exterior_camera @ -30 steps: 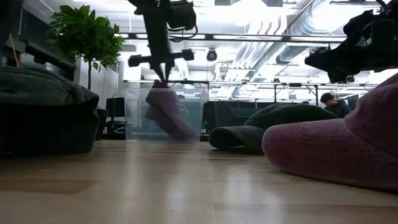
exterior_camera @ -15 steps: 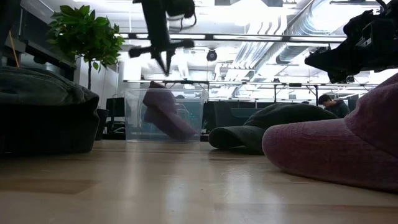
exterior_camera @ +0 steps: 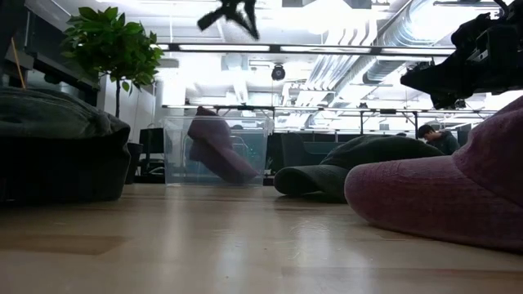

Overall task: Pick & Place hat
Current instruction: Put the red cap into the transparent bin

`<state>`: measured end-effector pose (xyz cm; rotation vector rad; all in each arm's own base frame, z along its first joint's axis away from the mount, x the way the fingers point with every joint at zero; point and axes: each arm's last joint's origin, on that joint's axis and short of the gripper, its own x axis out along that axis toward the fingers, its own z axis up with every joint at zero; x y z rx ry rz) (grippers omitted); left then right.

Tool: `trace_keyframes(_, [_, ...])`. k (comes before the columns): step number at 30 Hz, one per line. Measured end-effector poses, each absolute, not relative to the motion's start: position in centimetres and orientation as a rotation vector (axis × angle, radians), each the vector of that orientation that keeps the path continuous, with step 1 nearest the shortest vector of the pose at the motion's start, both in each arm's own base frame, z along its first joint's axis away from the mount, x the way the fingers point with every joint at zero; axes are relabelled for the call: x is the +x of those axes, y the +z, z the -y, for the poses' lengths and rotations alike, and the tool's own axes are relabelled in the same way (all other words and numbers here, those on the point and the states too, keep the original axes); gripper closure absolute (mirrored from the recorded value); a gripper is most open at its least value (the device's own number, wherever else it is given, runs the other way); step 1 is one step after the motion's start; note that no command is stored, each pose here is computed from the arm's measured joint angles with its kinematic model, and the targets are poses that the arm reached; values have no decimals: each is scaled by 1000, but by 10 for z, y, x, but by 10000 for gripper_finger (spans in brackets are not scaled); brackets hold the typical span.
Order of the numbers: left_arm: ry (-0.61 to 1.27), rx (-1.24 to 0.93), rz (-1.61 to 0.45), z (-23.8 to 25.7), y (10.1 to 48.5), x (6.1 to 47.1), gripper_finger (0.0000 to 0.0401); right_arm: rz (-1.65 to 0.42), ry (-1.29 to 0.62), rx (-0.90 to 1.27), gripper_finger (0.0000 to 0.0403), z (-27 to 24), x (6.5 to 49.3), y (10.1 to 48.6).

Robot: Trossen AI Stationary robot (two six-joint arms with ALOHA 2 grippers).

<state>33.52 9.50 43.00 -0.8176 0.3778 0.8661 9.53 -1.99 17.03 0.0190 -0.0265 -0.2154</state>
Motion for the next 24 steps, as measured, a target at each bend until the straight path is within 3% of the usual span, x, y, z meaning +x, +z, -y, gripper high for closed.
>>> trace_keyframes(7, [607,-781,-414,-59,454,337,401,26,-215,19,402,20,95,170])
trace_keyframes(16, [437,-730,-498,-10,457,336,401,26,-215,19,402,20,95,170])
trace_keyframes(24, [194,-685,-565,10,446,359,401,27,-215,19,402,20,95,170])
